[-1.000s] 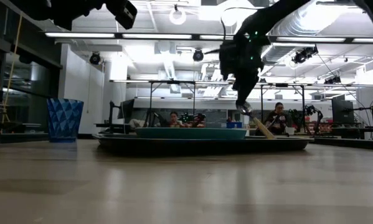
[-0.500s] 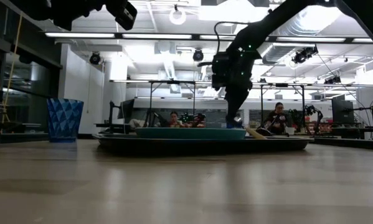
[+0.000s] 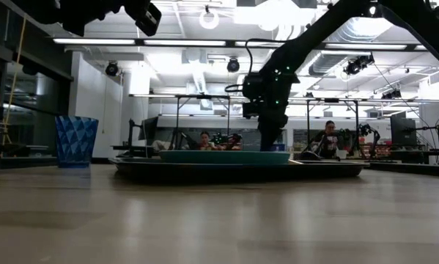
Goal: Pick and place plate/cup/fork/spoon on tray
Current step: Put the orange spoon on the left side of the blue fork, then put the blue cup on the top left of the light blue plate
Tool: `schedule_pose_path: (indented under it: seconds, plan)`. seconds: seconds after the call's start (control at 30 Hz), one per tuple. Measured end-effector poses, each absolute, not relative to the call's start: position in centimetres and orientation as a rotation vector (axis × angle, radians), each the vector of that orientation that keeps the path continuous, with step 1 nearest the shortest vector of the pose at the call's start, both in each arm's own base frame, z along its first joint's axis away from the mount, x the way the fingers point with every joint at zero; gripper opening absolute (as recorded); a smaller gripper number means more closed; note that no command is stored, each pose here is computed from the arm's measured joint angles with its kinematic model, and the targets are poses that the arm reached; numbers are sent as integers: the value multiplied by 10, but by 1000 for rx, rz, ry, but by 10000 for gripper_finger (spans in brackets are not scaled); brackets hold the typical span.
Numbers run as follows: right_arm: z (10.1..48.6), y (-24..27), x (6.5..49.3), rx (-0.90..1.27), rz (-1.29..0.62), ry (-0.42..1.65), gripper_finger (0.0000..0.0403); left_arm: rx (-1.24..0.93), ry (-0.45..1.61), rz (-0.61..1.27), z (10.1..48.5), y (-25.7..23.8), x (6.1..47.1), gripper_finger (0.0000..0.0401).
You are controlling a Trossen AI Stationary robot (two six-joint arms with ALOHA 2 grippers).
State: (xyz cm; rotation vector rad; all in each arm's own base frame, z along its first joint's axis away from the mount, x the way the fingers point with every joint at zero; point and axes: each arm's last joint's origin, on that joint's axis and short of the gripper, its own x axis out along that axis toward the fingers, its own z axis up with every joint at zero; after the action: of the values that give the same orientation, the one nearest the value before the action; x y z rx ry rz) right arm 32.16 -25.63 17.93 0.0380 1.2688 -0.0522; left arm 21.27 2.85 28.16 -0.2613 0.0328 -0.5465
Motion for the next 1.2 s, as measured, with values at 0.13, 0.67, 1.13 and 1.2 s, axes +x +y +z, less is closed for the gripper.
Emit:
schedule_pose_path:
  seconds: [0.13,0.67,1.13,1.2]
  plan:
    - [180,-259,325,55,-95,1233,67,-261,33,-547,282,28,213,166]
    - [210,-269,328,14,-272,1153,148,-259,49,-544,280,28,213,166]
    - [263,-246,252,219,-273,984,204,-319,181,-336,264,37,213,166]
    - [257,-233,242,201,-290,917,204,-356,235,-178,263,48,212,166]
